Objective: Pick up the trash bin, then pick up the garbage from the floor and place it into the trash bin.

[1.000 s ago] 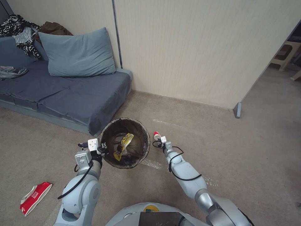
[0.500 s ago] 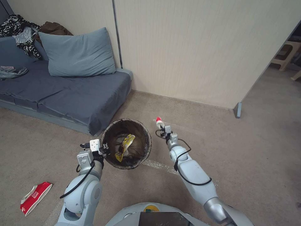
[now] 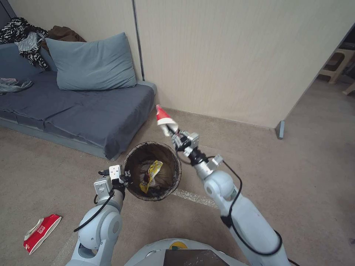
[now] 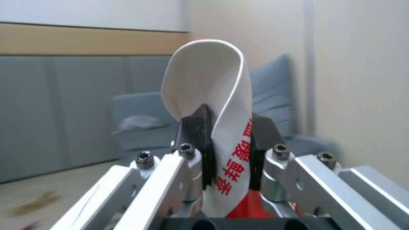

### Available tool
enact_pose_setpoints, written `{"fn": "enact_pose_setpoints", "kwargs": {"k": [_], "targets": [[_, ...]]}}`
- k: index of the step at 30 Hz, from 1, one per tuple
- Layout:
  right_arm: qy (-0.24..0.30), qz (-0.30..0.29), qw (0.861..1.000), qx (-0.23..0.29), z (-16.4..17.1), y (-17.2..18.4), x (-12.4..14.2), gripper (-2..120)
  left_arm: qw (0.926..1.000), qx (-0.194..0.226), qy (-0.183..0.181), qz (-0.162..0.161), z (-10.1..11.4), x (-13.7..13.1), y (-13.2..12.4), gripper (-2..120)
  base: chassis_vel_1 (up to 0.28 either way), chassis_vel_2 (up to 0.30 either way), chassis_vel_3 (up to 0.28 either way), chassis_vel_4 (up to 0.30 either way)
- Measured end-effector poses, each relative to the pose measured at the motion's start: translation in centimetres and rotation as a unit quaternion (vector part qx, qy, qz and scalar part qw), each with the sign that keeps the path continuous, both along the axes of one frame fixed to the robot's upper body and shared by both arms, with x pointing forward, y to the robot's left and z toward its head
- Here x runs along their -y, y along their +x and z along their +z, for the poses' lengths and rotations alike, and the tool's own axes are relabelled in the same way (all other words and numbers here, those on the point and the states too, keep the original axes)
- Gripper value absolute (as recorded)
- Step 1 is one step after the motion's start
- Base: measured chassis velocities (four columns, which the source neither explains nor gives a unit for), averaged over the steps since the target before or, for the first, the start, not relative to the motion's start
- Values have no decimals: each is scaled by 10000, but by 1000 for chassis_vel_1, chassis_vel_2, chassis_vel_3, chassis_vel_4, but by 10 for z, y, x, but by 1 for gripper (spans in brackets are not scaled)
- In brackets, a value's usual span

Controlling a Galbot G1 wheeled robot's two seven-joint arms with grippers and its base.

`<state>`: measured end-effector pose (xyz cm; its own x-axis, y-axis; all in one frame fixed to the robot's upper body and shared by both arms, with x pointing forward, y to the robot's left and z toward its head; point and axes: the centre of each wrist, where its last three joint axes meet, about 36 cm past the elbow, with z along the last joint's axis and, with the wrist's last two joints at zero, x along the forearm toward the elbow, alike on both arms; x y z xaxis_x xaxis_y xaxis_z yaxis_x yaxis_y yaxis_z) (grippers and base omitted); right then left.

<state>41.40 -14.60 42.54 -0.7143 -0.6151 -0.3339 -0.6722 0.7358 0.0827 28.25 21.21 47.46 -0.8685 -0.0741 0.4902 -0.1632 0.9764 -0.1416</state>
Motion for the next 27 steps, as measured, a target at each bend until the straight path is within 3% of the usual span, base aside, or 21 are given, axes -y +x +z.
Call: {"fn": "enact_pose_setpoints", "kwargs": {"k": [2,5,18,27], "targets": [[-112,630,9978,-147,-6,-32,-14,14,9999,-47,-80,-50,0,3,0,0,0,0,0,0],[-334,843,9952,-370,-28,-40,-23,14,9999,-65,-125,-76,1,5,-1,0,0,0,0,0],[-643,848,9895,-982,-86,-53,-41,13,9999,-38,-115,-28,4,4,-3,0,0,0,0,0],[-761,774,9887,-1036,-95,-55,-39,41,9999,1,-136,-50,6,4,-2,0,0,0,0,0]]}}
